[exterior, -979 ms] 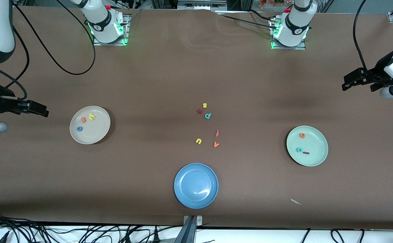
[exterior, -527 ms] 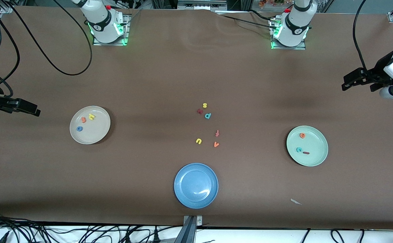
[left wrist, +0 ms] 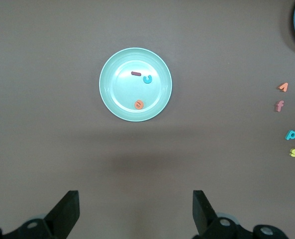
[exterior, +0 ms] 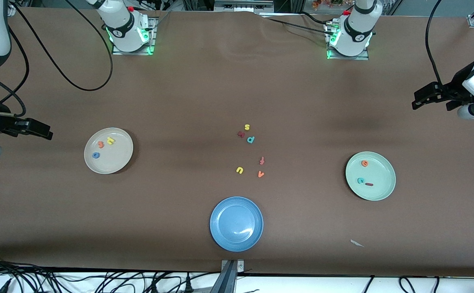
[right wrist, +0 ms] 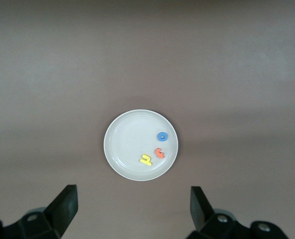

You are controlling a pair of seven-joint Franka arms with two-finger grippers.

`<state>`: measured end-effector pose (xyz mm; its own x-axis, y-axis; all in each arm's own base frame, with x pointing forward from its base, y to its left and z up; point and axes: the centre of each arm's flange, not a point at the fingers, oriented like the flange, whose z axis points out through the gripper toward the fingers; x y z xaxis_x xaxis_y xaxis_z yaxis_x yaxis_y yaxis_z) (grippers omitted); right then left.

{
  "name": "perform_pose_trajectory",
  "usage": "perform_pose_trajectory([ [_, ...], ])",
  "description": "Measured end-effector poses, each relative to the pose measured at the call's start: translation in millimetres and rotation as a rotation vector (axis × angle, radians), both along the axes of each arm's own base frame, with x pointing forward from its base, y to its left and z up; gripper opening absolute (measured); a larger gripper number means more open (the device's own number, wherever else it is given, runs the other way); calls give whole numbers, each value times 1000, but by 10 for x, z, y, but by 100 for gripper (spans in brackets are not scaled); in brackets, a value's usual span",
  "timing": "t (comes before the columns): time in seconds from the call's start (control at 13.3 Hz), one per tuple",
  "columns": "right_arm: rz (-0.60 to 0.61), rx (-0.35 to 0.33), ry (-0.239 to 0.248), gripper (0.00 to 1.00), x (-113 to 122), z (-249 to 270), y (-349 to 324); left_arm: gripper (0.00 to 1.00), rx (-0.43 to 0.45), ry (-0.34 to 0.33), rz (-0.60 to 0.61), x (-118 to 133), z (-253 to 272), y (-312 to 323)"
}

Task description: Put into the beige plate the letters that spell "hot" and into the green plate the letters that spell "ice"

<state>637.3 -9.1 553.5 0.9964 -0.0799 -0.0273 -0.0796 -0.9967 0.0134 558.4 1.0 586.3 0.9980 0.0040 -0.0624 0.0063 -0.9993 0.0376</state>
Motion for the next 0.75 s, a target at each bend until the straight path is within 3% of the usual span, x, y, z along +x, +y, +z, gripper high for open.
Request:
perform_pose_trajectory([
  [0.75, 0, 2, 3, 100, -2, -4, 21, 100, 0, 3, -1, 9, -19, -7],
])
